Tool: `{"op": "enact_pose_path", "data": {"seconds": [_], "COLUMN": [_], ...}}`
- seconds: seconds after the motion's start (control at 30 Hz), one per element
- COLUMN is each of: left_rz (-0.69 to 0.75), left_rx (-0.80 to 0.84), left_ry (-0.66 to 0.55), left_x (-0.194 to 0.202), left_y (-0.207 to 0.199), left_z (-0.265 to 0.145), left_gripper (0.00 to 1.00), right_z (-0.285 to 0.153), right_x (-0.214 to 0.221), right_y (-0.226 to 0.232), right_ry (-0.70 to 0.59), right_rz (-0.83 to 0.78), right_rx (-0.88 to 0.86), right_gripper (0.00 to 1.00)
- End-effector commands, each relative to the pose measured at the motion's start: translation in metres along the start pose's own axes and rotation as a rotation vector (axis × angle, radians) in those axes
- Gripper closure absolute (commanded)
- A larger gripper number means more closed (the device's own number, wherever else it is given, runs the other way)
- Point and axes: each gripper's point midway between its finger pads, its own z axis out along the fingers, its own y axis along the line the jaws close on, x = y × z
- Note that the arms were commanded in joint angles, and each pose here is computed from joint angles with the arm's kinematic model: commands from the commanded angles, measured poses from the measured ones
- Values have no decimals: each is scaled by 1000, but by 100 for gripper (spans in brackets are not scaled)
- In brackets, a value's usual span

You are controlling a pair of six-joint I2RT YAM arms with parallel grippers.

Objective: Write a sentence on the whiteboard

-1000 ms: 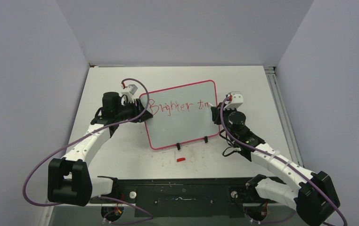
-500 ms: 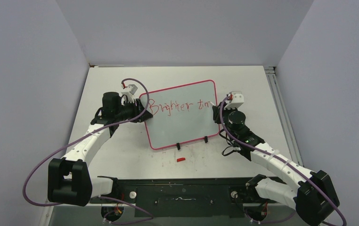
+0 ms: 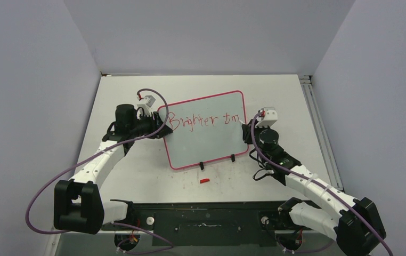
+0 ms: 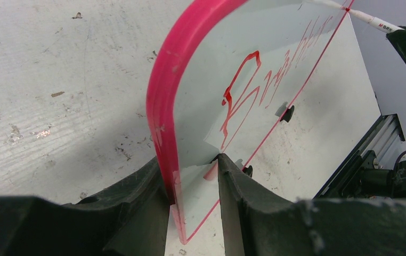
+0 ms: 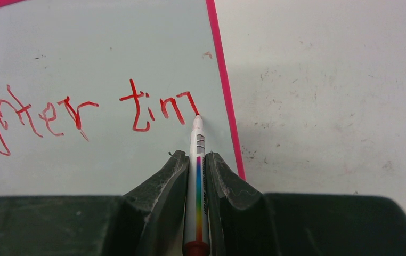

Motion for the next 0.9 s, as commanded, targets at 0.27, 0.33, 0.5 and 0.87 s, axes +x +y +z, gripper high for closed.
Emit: {"op": "enact_pose_path", "data": {"seconds": [0.27,0.33,0.5,0.87], "left_rz": [66,64,67,65], "left_rx": [31,28,28,26], "left_ry": [-84,-84,-86,-82], "left_x": [-28,-28,-28,-28], "left_y": [-14,-13,-14,-13], "left_z": [-7,-7,-8,-7], "left_gripper": [66,67,66,66], "right_z": [-11,-12,-10,1], "right_x": [-17,-25,-34,-40], "right_y": [-1,1,4,6], "right_ry": [-49,-63,-76,-101], "right_rz": [49,52,40,27], "right_rx": [1,-4,-12,-15], "right_gripper": [95,95,95,95]}}
